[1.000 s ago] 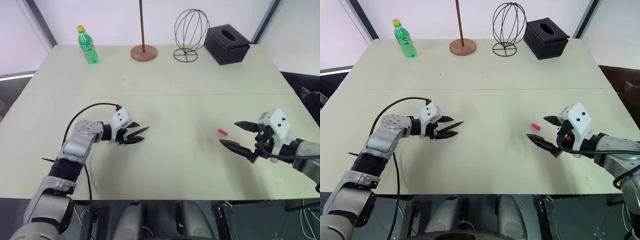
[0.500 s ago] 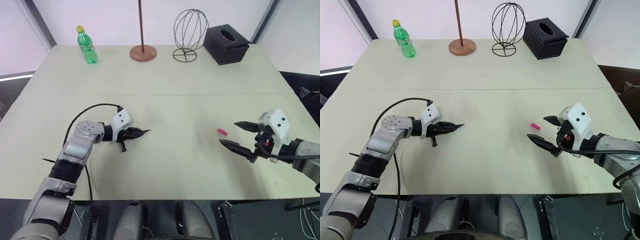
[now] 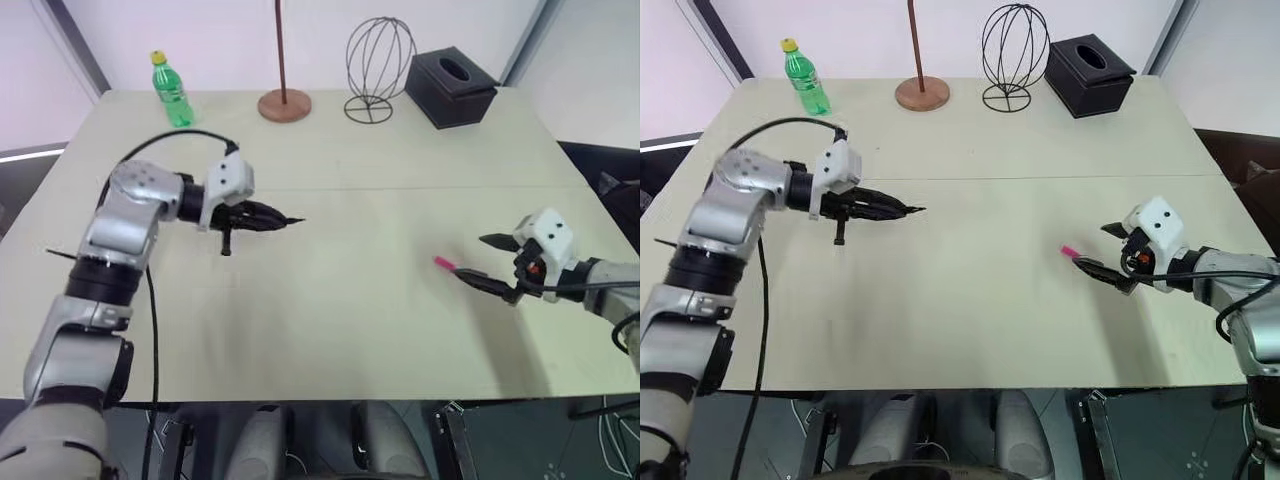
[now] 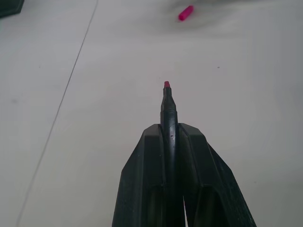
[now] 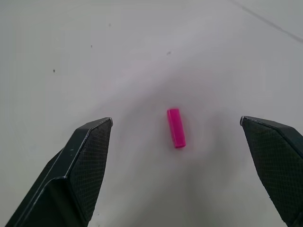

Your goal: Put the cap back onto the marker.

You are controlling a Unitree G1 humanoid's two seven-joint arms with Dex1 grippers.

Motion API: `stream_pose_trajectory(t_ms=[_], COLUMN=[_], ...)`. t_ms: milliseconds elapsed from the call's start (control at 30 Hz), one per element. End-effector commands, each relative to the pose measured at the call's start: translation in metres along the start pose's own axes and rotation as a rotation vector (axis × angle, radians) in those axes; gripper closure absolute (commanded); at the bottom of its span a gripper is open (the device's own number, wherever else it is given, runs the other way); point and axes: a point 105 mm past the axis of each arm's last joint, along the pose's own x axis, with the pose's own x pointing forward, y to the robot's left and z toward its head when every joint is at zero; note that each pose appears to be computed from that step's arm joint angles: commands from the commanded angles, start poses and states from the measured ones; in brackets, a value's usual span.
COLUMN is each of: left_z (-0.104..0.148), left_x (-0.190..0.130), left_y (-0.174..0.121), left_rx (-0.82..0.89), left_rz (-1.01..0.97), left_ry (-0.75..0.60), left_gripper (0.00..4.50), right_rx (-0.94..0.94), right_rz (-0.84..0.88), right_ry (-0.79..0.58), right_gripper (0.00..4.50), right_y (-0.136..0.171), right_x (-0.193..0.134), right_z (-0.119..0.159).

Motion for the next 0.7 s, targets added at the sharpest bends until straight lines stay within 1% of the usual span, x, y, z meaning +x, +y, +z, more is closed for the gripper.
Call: stream_pose_trajectory(t_ms=[33, 133, 233, 367, 533, 700], left_z=[0.011, 0.017, 0.016, 0.003, -0.001, -0.008], left_x=[-0.005, -0.004, -0.003, -0.002, -0.003, -0.004], left_y=[0.002, 0.002, 0.001, 0.004, 0.004, 0.004], left_rx=[0.072, 0.114, 0.117, 0.115, 0.093, 0.089], left_rz=[-0.038, -0.074, -0.084, -0.053, -0.034, -0.002], left_ry=[0.011, 0.018, 0.021, 0.06, 0.046, 0.062], left_gripper=[4.46, 4.46, 4.46, 4.46, 4.46, 4.46], right_rx=[-0.035, -0.015, -0.004, 0.018, 0.034, 0.048], right_rz=[-0.005, 0.006, 0.026, 0.059, 0.049, 0.039], right_ry=[-0.033, -0.033, -0.025, 0.004, -0.001, 0.017], right_gripper=[0.0, 0.0, 0.0, 0.0, 0.0, 0.0], right_y=[-0.007, -0.009, -0.006, 0.0, -0.002, -0.007], right_x=[0.0, 0.01, 0.016, 0.022, 0.031, 0.035], right_z=[0.008, 0.0, -0.006, -0.018, -0.023, -0.032])
